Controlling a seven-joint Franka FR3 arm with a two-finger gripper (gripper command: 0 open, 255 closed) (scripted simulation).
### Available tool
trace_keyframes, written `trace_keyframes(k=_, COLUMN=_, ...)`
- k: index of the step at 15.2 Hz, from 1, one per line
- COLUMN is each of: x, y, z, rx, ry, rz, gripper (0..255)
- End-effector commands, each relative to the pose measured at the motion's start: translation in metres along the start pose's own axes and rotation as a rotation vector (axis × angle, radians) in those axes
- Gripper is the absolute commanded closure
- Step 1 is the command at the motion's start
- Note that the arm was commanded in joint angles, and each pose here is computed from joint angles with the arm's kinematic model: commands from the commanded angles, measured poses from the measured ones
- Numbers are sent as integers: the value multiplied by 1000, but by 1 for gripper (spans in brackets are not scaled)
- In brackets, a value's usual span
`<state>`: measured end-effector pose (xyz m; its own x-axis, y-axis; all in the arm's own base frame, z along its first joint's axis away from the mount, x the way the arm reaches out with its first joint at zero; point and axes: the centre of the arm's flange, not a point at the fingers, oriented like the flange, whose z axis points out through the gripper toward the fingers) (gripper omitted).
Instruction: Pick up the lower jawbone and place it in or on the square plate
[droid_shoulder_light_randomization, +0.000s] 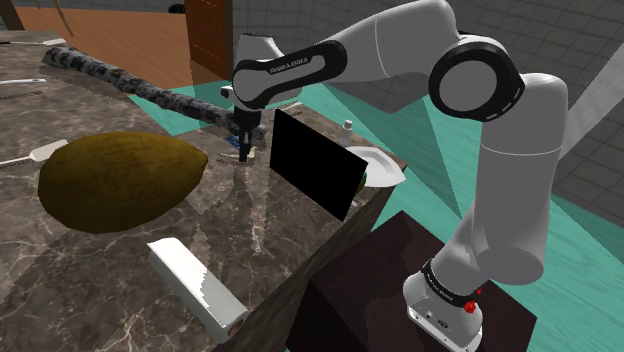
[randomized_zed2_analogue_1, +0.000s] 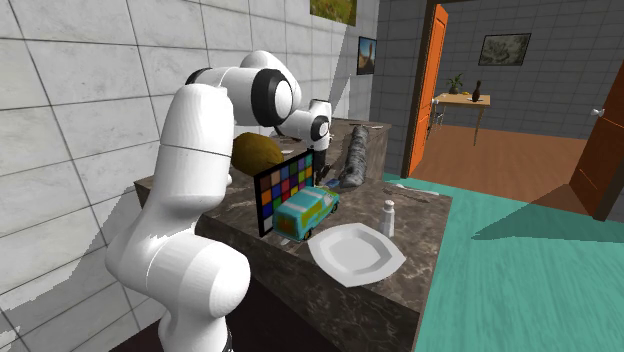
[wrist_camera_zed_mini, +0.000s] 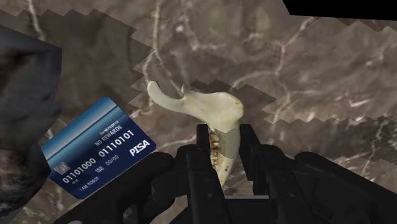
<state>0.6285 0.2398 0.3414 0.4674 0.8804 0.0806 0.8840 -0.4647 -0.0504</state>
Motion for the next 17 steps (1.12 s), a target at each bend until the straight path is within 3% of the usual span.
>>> trace_keyframes(k=1, x=0, y=-1, z=-9, rx=1, ry=-1, rz=0, gripper=255)
trace_keyframes(k=16, x=7, y=-5, z=-86, rx=1, ry=-1, rz=0, gripper=255)
trace_keyframes(k=17, x=-6, y=-6, z=-87, rx=1, ry=-1, rz=0, gripper=255)
